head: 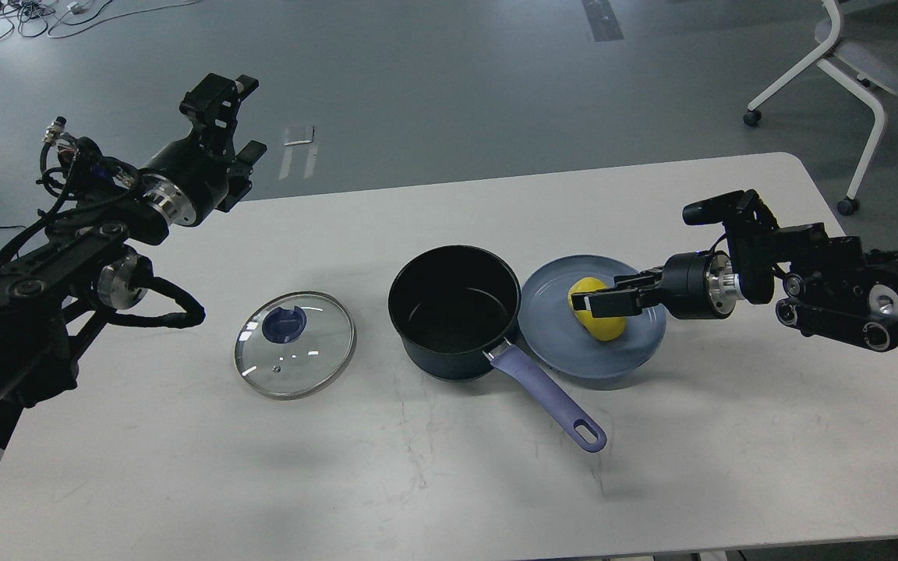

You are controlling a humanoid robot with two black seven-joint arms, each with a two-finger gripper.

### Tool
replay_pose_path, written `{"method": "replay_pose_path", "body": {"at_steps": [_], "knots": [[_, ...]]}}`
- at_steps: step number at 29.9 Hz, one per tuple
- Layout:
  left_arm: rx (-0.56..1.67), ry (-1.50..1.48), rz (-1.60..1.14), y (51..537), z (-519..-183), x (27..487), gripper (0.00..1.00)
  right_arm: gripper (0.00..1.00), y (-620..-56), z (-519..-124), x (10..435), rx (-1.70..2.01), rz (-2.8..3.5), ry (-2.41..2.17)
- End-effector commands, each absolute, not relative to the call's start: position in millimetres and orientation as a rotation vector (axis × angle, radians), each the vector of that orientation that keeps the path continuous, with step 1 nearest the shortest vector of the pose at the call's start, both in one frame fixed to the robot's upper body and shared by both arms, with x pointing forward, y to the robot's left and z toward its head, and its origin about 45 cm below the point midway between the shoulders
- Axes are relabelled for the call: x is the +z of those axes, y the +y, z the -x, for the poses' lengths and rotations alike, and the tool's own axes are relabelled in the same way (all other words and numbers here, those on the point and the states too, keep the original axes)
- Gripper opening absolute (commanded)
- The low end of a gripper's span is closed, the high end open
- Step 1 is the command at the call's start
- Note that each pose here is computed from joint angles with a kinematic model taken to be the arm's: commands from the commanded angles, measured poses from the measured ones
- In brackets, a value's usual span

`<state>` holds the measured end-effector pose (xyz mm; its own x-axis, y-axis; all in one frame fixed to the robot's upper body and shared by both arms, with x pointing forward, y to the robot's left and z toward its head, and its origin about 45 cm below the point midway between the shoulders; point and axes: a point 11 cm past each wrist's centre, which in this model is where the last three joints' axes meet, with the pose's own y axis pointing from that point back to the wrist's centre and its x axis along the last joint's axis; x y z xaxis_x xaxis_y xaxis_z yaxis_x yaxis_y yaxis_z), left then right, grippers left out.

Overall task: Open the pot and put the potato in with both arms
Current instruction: 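Reach the right gripper to the yellow potato on the blue plate and grasp it, then lift the potato and carry it over the open pot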

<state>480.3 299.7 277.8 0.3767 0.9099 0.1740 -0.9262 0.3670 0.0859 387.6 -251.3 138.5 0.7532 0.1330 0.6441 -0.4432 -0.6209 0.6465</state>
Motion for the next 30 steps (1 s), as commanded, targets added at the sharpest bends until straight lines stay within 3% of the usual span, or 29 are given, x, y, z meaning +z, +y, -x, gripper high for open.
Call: {"method": "replay_pose_path", "body": {"at_steps": [1,8,11,14,15,17,23,30], "knots": [[1.174,-0.094,-0.149,295,-482,282,0.98,0.99,-247,-386,130,0.858,-2.069,-0.198],[1.171,-0.084,-0.149,292,-480,277,0.98,0.97,-243,-384,124,0.875,-2.067,-0.204],[1.174,-0.083,-0.15,294,-479,275,0.98,0.9,-241,-384,122,0.876,-2.068,-0.2],[1.176,-0.08,-0.153,295,-478,272,0.98,0.59,-242,-386,122,0.9,-2.048,-0.198],[1.179,-0.078,-0.156,297,-477,270,0.98,0.43,-239,-386,119,0.931,-2.03,-0.174],[1.181,-0.074,-0.16,298,-476,267,0.98,0.33,-241,-387,115,0.983,-1.988,-0.153],[1.186,-0.074,-0.166,301,-476,265,0.98,0.3,-235,-390,112,1.036,-1.961,-0.13],[1.187,-0.064,-0.169,301,-475,263,0.98,0.3,-226,-416,147,1.185,-1.926,-0.215]]}}
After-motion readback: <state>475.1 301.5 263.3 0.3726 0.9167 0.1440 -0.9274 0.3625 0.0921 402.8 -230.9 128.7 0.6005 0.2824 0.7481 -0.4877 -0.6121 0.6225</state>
